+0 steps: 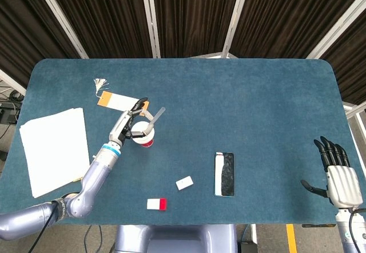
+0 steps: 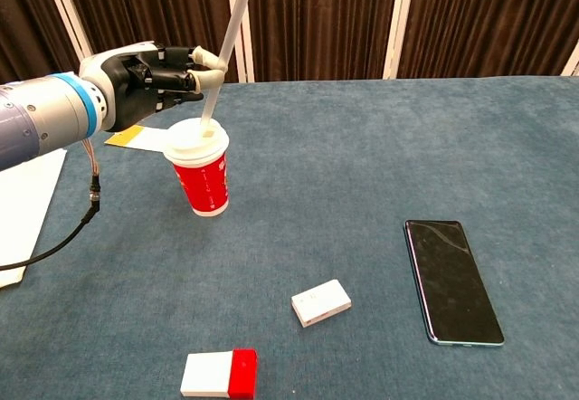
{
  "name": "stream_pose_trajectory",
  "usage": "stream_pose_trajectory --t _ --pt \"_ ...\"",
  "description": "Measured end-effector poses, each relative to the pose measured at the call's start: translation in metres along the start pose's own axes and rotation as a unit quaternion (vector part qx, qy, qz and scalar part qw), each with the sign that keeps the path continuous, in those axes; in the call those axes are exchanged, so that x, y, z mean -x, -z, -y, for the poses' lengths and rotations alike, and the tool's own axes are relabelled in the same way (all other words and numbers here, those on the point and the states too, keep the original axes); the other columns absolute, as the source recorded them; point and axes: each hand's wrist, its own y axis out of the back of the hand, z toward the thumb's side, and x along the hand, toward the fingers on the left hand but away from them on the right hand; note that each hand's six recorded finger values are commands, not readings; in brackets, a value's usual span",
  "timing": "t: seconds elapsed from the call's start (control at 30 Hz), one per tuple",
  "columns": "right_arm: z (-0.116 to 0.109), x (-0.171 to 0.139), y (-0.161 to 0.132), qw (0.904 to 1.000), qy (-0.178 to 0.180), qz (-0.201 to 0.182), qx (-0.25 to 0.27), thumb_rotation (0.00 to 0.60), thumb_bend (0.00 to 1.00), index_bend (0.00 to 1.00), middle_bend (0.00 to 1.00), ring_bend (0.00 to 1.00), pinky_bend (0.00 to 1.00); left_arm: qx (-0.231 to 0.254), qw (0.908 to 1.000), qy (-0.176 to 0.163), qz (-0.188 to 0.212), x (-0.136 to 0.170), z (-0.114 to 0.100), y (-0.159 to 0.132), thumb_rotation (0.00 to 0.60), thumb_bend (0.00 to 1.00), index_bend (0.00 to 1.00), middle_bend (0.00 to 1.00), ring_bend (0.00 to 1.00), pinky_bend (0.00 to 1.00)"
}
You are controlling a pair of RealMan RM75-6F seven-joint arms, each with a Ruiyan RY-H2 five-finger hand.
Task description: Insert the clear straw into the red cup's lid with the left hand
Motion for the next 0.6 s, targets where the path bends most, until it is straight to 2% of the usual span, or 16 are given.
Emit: stream_pose_trajectory --t 0.6 --pt "0.0001 -0.0001 0.0000 1.0000 -0.001 0.000 0.000 0.600 0.12 0.00 0.00 0.00 0.00 -0.007 0.9999 0.002 -0.011 -0.0011 -0.0034 0.0093 0.600 0.42 0.53 0.01 0.00 0.00"
